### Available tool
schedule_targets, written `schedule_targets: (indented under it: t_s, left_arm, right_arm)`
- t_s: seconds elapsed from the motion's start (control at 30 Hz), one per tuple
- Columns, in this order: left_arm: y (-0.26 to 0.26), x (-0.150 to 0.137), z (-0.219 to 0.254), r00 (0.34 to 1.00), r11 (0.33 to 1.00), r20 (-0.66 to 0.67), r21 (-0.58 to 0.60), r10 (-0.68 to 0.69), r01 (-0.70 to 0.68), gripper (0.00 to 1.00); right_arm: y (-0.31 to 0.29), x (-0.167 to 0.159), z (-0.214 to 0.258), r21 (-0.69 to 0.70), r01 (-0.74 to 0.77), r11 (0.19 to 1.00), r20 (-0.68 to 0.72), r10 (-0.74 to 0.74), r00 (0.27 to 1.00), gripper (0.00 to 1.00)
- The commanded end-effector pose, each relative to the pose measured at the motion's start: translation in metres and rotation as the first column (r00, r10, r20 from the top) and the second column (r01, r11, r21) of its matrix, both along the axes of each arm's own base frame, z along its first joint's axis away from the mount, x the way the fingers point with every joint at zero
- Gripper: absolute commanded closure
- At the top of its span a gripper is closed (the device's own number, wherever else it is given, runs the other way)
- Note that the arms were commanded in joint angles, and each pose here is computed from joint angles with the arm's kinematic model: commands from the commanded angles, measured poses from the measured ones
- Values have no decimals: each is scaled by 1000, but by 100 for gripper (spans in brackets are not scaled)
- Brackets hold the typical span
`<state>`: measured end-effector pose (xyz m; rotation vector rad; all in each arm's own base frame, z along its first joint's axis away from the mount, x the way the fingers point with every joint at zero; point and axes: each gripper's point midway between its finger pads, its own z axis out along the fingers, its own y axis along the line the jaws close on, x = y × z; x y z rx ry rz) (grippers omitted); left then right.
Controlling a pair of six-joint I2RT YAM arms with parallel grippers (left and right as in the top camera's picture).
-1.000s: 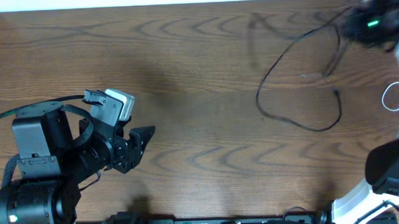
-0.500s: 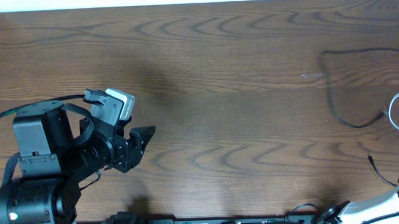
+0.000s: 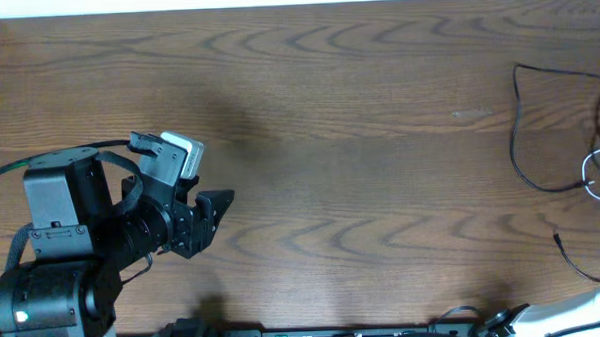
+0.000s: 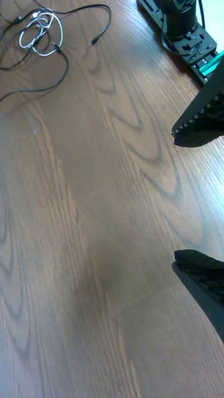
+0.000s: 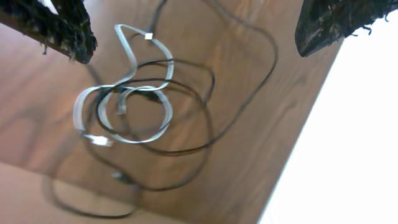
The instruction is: Untangle cables
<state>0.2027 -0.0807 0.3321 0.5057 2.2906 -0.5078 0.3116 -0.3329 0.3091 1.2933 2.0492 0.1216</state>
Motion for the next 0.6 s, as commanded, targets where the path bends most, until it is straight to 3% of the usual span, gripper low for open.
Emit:
schedule_targets:
  t_s: [0.0, 0.2, 0.37, 0.57]
  left_arm:
    - [0, 0, 3, 1000, 1000, 4, -1, 3, -3, 41]
    - [0, 0, 3, 1000, 1000, 3, -1, 3, -3, 41]
    - [0, 0, 2, 1000, 1000, 2, -1, 3, -3, 41]
    - [0, -1, 2, 1000, 1000, -2, -1, 3, -3, 41]
  right_arm:
    - [53, 37, 4, 40, -269, 962, 88, 265, 960, 1]
    - [124, 58, -13, 49, -505, 862, -24, 506, 862, 1]
    - [154, 56, -43, 44, -535, 844, -277, 525, 805, 1]
    - [177, 55, -89, 62, -577, 815, -465, 535, 706, 1]
